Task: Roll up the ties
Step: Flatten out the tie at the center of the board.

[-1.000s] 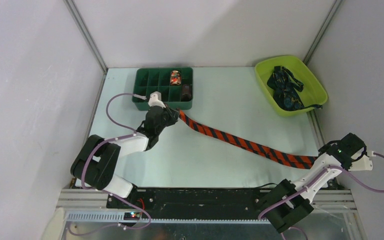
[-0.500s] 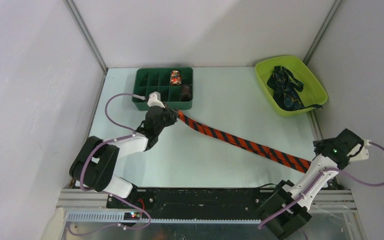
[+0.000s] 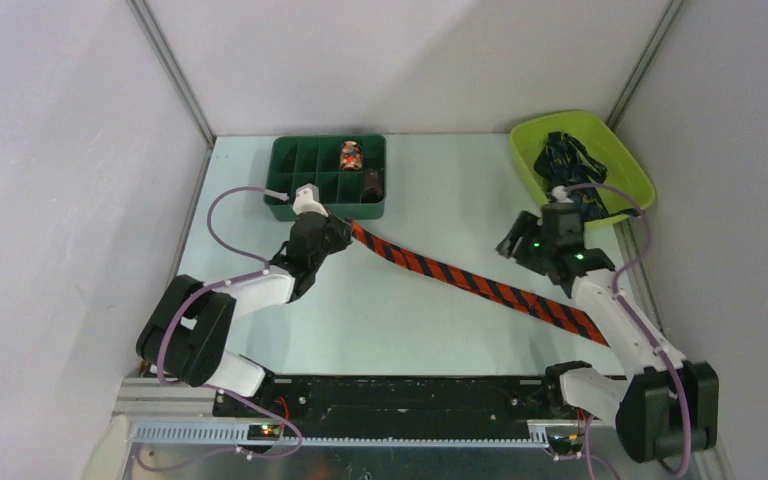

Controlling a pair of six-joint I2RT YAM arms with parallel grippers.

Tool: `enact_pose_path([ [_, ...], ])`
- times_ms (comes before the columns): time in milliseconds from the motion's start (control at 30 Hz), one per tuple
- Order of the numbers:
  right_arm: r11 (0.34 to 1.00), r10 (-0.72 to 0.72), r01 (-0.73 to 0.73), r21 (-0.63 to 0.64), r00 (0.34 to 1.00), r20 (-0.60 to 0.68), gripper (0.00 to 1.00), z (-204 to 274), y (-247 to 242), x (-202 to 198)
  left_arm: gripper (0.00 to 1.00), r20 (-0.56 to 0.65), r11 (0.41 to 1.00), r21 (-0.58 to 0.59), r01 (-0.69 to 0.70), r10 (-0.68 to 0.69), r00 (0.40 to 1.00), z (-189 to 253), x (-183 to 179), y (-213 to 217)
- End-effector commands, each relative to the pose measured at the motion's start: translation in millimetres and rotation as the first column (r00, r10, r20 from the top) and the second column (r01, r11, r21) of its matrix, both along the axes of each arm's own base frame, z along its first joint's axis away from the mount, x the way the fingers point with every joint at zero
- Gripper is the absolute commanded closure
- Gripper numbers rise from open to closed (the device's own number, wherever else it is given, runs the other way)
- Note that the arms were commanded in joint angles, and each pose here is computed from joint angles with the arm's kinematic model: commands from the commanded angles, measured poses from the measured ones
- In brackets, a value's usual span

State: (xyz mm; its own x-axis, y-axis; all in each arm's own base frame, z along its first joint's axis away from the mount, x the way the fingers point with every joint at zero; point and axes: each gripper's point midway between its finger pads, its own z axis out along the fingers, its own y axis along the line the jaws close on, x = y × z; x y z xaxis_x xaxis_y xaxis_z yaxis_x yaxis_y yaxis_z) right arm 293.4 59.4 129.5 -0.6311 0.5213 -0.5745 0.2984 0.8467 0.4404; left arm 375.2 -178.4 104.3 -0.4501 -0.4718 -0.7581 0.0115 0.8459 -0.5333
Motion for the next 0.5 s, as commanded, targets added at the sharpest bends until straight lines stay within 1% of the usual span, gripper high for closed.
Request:
enact_pose_path([
  [0,0.973,0.229,-0.230,0.012,0.971,0.066,0.37,1.1,62.3,19.1,0.89,0.044,0.999,-0.015,-0.047,0.047,0.998,12.8,8.2,4.0],
  [33,0.961,0.274,-0.276,0.013,0.958,0.085,0.38,1.8,76.3,20.8,0.87,0.043,0.999,-0.016,-0.051,0.051,0.998,12.0,8.5,4.5],
  [67,0.950,0.309,-0.311,0.024,0.949,0.068,0.38,-5.9,86.1,20.2,0.85,0.040,0.998,-0.013,-0.058,0.058,0.998,10.3,9.3,5.1],
  [100,0.938,0.343,-0.346,0.026,0.935,0.087,0.38,-4.9,97.8,21.5,0.81,0.036,0.998,-0.010,-0.062,0.063,0.997,9.0,9.4,6.1],
  [200,0.909,0.413,-0.417,0.027,0.906,0.089,0.38,-12.5,120.0,23.7,0.73,0.034,0.996,0.003,-0.086,0.086,0.996,8.6,13.6,9.5],
  [233,0.898,0.436,-0.439,0.025,0.896,0.077,0.38,-16.7,126.8,22.2,0.68,0.036,0.995,0.009,-0.095,0.094,0.995,10.1,15.7,10.7],
  [267,0.890,0.452,-0.455,0.013,0.888,0.086,0.38,-13.7,130.0,25.3,0.65,0.030,0.995,0.016,-0.099,0.098,0.995,8.2,16.6,11.3],
  [400,0.856,0.515,-0.516,-0.011,0.853,0.086,0.37,-10.8,143.0,33.0,0.46,0.022,0.992,0.033,-0.123,0.122,0.992,7.7,23.3,16.0],
  [467,0.841,0.540,-0.540,-0.022,0.837,0.096,0.36,-7.3,147.8,39.4,0.41,0.018,0.990,0.032,-0.137,0.136,0.990,7.1,26.0,19.8],
])
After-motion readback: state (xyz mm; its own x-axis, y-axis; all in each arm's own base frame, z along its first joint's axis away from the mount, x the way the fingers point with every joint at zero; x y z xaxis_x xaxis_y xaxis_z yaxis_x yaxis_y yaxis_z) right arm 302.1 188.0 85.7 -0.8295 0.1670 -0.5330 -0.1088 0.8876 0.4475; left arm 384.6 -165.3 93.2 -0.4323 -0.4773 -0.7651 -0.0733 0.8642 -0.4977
